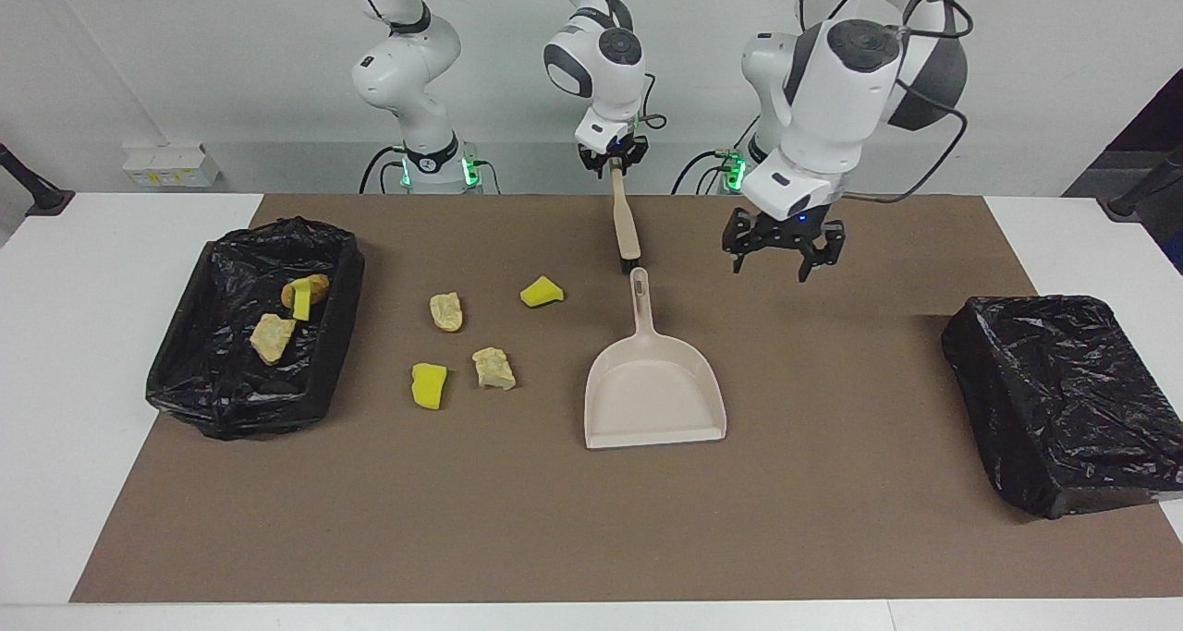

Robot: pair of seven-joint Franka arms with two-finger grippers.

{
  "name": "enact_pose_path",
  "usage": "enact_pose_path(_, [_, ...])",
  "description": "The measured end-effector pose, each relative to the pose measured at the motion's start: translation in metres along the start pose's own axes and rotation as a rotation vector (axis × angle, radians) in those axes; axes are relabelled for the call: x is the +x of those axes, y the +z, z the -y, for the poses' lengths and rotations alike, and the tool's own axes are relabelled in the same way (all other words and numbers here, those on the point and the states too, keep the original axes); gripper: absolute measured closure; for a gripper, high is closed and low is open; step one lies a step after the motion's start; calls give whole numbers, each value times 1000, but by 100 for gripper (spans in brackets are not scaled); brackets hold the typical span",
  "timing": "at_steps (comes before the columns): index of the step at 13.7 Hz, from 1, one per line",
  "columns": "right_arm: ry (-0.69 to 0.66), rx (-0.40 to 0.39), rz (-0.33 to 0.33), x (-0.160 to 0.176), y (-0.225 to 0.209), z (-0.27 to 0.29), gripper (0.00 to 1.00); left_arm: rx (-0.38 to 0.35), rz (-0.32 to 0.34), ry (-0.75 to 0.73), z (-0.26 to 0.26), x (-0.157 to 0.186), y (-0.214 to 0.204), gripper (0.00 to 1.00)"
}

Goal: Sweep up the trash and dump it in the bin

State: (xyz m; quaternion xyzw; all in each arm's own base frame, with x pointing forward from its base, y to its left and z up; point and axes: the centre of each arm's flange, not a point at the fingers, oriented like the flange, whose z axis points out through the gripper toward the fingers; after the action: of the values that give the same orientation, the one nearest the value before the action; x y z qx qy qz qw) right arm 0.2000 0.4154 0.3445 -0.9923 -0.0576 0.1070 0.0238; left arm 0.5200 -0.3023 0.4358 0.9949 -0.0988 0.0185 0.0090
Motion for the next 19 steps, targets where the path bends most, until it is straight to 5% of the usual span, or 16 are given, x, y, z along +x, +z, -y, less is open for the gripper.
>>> enact_pose_path(5, [39, -31, 51, 1, -36, -24, 74, -22, -53, -22, -26, -5, 27, 0])
enact_pose_path(13, [179, -98, 37, 54, -140, -148, 74, -12, -15, -46, -88, -33, 75, 6])
enact_pose_path(16, [187, -102, 7, 95, -147, -207, 74, -6, -4, -47, -86, -37, 82, 22])
enact_pose_path(19, [162, -90, -30, 134, -145, -260, 74, 1, 6, -48, -84, -40, 88, 63])
